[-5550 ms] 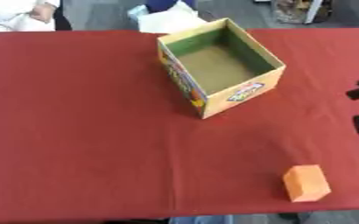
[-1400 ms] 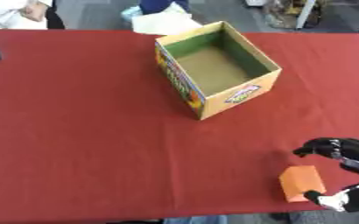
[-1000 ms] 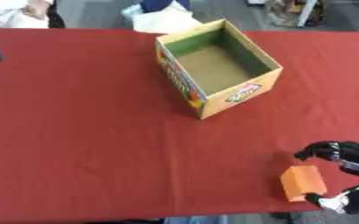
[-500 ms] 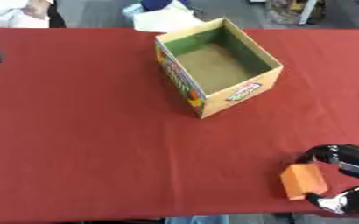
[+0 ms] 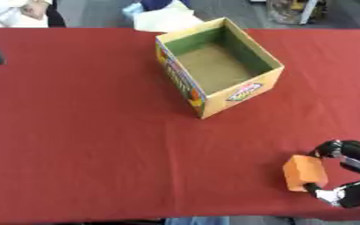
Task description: Pick up objects on the table and place them in the box.
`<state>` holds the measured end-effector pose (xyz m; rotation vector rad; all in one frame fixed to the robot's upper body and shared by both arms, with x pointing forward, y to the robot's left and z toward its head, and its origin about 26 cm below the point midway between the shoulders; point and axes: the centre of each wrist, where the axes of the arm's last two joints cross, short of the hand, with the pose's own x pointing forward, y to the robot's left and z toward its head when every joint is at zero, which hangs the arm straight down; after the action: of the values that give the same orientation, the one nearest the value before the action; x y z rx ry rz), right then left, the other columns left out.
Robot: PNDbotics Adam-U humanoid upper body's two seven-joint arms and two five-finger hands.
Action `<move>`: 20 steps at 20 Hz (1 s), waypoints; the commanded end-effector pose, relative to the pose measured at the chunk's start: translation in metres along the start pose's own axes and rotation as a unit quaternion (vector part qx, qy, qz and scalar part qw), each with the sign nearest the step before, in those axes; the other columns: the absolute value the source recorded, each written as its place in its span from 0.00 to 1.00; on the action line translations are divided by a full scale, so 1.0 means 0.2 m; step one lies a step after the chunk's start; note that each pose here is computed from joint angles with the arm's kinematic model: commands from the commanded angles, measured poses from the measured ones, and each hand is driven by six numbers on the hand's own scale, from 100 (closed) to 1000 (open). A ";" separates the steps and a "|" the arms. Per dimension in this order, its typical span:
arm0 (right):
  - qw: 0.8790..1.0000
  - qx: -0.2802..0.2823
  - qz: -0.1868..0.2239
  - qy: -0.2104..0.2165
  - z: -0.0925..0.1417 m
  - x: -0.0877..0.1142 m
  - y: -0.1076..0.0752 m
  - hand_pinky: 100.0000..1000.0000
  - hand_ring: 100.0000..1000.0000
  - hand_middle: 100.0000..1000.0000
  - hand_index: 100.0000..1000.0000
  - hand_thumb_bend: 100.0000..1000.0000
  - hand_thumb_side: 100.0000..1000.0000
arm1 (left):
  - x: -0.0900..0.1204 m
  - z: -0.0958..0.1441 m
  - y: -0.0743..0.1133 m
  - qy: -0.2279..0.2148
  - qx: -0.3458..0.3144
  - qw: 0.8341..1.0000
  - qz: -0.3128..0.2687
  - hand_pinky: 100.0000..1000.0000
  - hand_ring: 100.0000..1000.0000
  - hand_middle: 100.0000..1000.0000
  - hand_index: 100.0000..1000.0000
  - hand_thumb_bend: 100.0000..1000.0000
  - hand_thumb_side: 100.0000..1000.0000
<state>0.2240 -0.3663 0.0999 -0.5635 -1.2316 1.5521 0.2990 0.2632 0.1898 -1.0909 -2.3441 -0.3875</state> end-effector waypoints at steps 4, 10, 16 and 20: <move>0.999 -0.027 0.025 -0.009 0.06 0.03 -0.12 0.80 0.81 0.48 0.69 0.08 0.50 | 0.02 -0.02 -0.01 -0.003 -0.008 1.000 -0.006 0.59 0.92 1.00 0.81 0.00 0.62; 0.995 -0.072 0.062 -0.010 0.11 -0.01 -0.28 0.81 0.81 0.49 0.70 0.12 0.43 | 0.02 -0.01 0.00 0.000 -0.006 1.000 -0.007 0.59 0.92 1.00 0.81 0.00 0.62; 0.991 -0.107 0.081 -0.012 0.12 -0.01 -0.42 0.80 0.81 0.49 0.71 0.12 0.40 | 0.02 -0.01 0.00 0.001 -0.009 1.000 -0.009 0.59 0.92 1.00 0.81 0.00 0.62; 0.987 -0.133 0.089 -0.009 0.13 -0.01 -0.54 0.78 0.81 0.49 0.71 0.12 0.37 | 0.02 -0.02 -0.01 0.002 -0.012 1.000 -0.010 0.59 0.92 1.00 0.81 0.00 0.62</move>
<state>0.2478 -0.3825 0.1901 -0.8130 -1.4433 1.5320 0.2983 0.2640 0.1879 -1.0762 -2.3383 -0.3942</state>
